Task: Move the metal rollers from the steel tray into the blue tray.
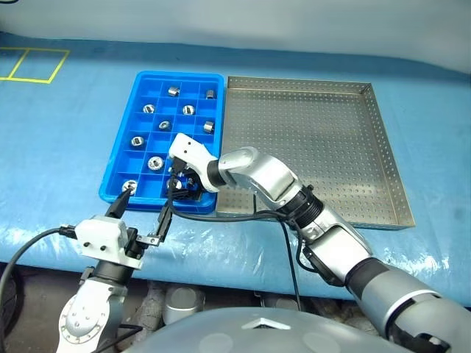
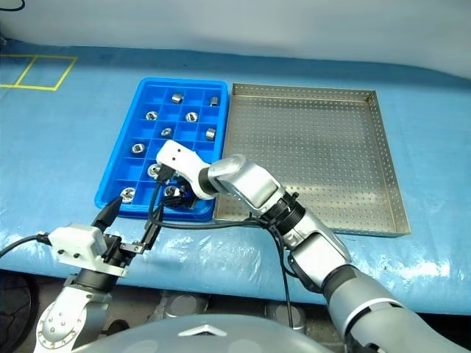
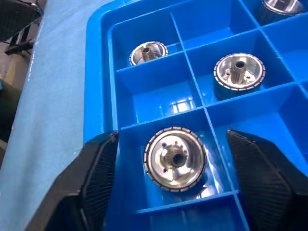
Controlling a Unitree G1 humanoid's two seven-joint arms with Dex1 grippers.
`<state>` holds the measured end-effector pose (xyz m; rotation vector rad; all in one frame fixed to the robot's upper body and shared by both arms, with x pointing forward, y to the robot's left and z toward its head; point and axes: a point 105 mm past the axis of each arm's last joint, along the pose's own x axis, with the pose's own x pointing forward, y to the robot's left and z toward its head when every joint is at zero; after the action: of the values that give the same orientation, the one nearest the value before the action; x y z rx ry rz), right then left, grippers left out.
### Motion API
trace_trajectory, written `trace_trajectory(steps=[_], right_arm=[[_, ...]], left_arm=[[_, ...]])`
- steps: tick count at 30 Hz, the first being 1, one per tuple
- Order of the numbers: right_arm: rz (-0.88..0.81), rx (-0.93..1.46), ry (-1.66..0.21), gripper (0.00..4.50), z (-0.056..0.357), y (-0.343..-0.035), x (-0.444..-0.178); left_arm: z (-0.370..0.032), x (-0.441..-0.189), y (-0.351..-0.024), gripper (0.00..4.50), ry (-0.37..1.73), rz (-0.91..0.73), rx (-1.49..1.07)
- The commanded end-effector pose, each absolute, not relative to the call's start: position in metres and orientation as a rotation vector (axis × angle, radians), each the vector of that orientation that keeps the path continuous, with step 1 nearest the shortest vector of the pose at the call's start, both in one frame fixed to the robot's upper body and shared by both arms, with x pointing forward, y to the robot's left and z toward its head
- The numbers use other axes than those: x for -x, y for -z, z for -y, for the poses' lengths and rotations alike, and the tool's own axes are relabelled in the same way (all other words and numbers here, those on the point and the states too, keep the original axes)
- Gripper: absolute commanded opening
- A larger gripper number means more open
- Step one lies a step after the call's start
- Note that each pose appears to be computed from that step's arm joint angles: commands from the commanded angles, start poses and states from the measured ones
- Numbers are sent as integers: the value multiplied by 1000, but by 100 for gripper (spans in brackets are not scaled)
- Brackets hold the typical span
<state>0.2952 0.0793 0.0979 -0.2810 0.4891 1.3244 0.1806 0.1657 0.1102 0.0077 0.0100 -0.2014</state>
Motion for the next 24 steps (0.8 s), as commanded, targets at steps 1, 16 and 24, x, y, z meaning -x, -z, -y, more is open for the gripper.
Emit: trace_trajectory(steps=[1, 16, 24], right_arm=[[-455, 234, -1288, 444, -74, -108, -299], [25, -13, -769, 444, 54, -180, -324], [-34, 68, -673, 444, 107, -147, -310]], left_arm=[[-157, -185, -126, 450, 258, 45, -21], [-130, -252, -146, 450, 501, 127, -44], [-132, -285, -135, 450, 493, 72, -113]])
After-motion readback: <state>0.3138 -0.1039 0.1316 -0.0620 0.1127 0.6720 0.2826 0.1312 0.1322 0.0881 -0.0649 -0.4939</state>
